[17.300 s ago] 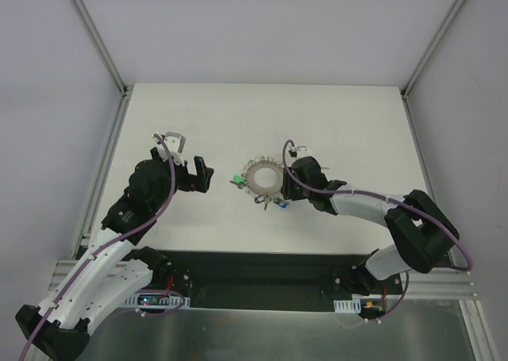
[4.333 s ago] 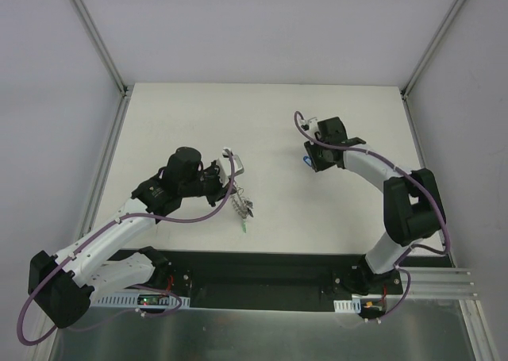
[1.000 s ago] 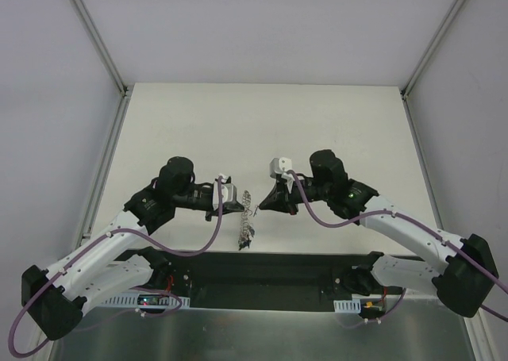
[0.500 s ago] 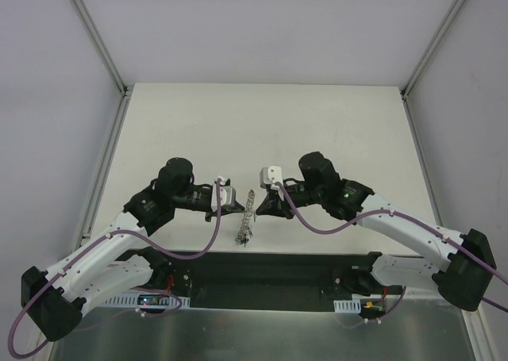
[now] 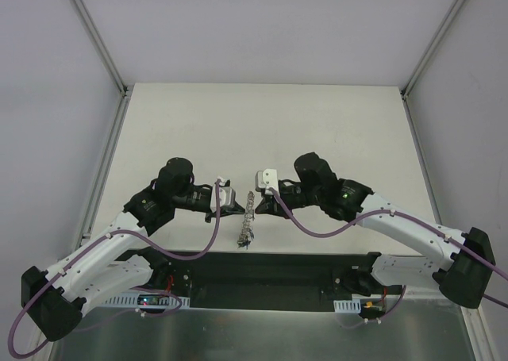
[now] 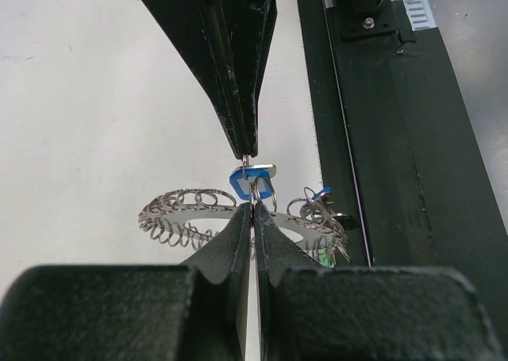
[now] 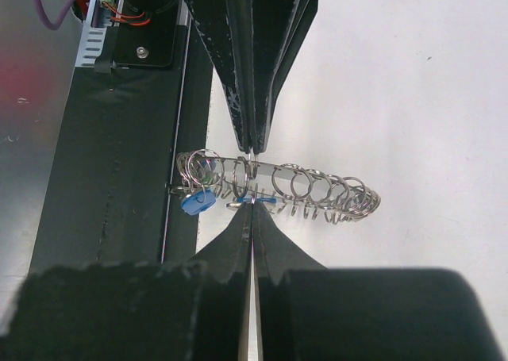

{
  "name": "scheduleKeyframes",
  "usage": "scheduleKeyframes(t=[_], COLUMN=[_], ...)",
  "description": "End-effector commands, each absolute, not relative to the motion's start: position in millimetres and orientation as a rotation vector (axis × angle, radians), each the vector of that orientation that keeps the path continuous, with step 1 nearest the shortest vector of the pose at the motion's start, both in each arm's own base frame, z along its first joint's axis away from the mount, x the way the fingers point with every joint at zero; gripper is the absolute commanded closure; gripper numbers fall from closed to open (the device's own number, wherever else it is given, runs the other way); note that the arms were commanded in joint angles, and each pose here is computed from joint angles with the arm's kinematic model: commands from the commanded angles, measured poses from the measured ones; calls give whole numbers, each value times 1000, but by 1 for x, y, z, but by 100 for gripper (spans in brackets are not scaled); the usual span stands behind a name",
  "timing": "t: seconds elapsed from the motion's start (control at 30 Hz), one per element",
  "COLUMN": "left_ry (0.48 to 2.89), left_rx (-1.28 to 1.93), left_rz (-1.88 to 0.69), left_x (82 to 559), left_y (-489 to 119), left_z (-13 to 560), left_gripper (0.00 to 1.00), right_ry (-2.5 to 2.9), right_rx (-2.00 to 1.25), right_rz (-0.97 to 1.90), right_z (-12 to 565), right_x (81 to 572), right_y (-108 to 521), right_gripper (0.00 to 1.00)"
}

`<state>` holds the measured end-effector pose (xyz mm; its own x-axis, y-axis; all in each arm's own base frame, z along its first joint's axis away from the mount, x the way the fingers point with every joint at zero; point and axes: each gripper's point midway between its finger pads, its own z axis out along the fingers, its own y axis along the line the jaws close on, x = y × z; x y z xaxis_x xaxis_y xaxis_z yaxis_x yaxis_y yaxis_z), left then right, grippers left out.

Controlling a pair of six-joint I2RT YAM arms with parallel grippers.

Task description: Put the keys on the keyring

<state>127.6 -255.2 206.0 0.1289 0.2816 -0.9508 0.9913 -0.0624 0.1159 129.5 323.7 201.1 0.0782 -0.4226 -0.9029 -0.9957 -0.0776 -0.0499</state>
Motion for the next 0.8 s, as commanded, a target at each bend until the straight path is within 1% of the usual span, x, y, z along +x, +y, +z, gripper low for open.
scheduleKeyframes(t=[0.0, 0.57, 0.77], left_ry=[1185, 1223, 1240], left_rx=[1520, 1509, 1511], left_rz=[-1023, -1047, -1066], left_x=[123, 124, 127], left_y=[-263, -265, -269], left_z=[225, 223, 213], left_gripper=[100, 100, 100], right_ry=[1347, 1343, 1395], right_rx=[-1613, -1648, -1647], right_rz=[949, 895, 873], right_z=[225, 224, 209], right_x=[130, 128, 131], right_y=[331, 331, 328], right_gripper=[99, 99, 99])
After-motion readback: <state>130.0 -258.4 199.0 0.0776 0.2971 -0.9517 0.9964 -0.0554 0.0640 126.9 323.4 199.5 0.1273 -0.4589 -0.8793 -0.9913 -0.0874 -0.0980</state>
